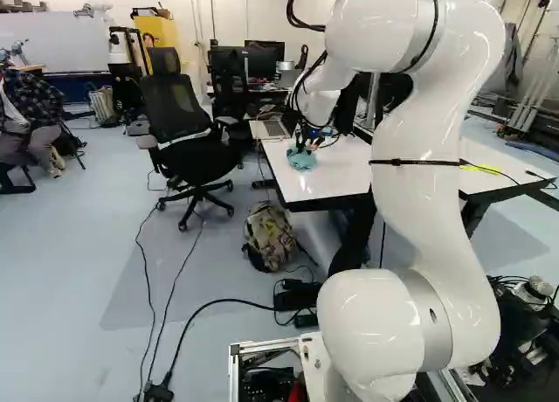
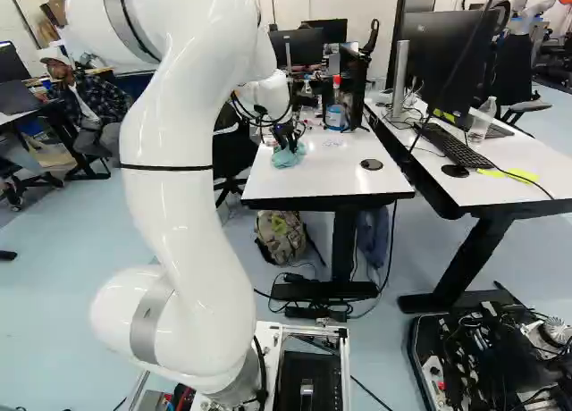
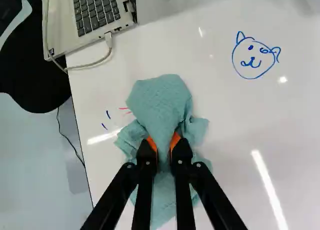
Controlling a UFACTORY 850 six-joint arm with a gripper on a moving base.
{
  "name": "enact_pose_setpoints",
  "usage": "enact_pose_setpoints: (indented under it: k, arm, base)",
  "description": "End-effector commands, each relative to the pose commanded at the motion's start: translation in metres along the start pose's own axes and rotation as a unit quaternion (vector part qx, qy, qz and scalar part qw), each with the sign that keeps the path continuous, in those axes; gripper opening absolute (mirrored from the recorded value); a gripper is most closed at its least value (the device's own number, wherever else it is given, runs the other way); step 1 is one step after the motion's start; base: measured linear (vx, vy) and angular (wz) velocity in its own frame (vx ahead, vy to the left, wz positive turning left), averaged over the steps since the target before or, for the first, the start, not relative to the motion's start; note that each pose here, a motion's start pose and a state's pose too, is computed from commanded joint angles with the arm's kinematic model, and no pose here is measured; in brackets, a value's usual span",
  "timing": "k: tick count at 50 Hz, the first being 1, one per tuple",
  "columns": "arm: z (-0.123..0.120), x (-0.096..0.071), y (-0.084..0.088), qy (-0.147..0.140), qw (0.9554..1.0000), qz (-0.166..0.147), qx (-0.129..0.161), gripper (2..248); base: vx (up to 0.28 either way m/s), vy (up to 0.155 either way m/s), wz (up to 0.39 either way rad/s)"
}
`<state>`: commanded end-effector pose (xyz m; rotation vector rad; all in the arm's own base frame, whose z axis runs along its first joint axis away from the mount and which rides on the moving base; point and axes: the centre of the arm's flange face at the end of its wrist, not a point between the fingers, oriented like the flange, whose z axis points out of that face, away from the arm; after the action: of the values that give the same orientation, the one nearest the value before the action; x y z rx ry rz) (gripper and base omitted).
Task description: Clean the table with the green towel
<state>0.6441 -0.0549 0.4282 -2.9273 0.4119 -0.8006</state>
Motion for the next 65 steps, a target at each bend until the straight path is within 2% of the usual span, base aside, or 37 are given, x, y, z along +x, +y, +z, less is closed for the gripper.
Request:
enact_pose_setpoints:
  k: [17,27,50,65]
  arm:
    - [0.018,0.023,-0.008,0.012,0.9999,-0.003,0.004,46]
    - [0.025,0.03,-0.021,0.016,0.9998,-0.011,0.009,46]
    - [0.027,0.022,-0.061,0.013,0.999,-0.036,0.025,46]
    - [0.02,0.006,-0.081,0.005,0.9982,-0.051,0.032,46]
  base:
    - [0.0,0.0,0.0]
    - [0.0,0.0,0.0]
    - [0.0,0.0,0.0]
    - [0.0,0.0,0.0]
